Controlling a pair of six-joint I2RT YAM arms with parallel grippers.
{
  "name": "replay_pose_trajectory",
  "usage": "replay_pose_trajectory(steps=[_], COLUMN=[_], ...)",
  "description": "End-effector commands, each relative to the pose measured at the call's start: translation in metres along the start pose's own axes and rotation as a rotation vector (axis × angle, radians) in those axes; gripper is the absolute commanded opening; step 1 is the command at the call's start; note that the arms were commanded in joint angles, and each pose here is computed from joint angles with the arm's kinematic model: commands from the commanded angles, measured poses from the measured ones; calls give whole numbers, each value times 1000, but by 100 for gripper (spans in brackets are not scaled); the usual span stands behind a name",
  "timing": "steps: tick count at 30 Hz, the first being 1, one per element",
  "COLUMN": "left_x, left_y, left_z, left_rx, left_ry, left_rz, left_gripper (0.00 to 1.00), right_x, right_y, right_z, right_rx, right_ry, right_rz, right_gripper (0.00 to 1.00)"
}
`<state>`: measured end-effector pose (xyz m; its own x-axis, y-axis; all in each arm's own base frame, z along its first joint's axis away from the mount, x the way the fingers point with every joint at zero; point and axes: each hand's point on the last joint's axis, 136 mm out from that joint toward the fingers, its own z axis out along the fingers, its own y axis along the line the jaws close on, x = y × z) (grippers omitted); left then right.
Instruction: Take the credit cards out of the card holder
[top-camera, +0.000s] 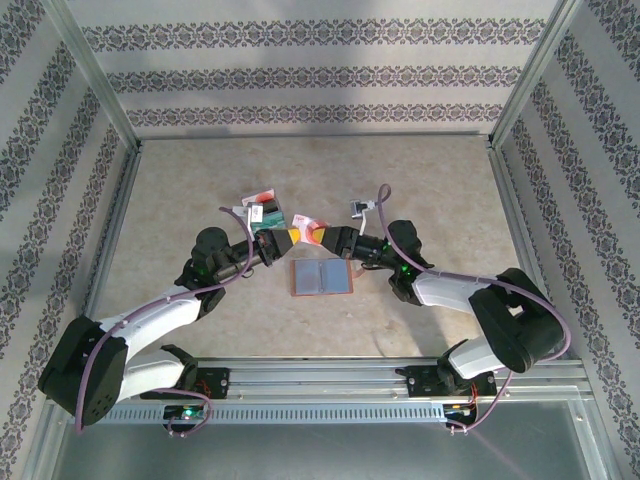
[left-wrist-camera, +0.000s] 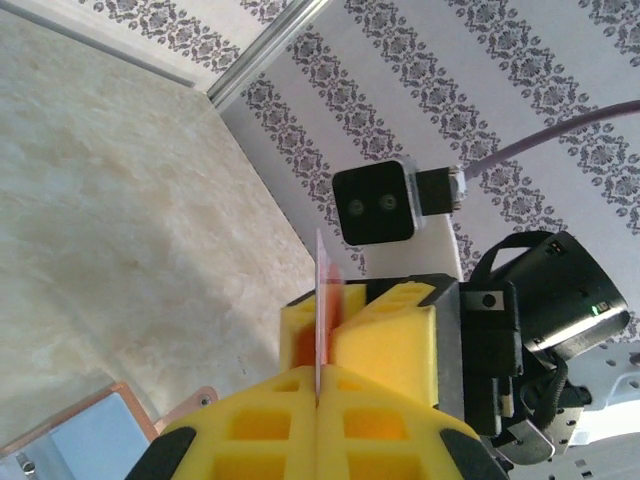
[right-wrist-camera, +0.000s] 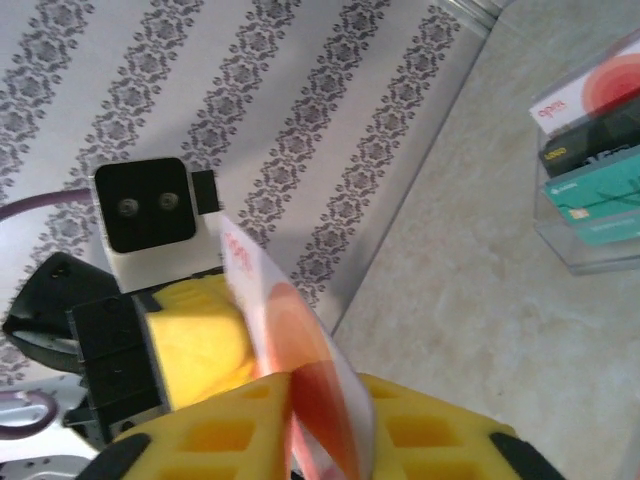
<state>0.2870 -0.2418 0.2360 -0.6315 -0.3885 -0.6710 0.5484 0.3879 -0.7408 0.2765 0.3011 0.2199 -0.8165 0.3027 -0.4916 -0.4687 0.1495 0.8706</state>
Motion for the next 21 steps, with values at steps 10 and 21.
replay_pose_trajectory(steps=[10, 21], left_x=[-12, -19], left_y=[-15, -34], left_z=[-7, -33], left_rx=[-46, -199], left_ry=[94, 347], left_rz=[112, 340], left_gripper=[49, 91], right_x=[-4, 22], right_y=[26, 32], right_z=[-1, -8], right_rx=[-71, -39], right_ry=[39, 217], right_rz=[-79, -146], right_gripper=[2, 2])
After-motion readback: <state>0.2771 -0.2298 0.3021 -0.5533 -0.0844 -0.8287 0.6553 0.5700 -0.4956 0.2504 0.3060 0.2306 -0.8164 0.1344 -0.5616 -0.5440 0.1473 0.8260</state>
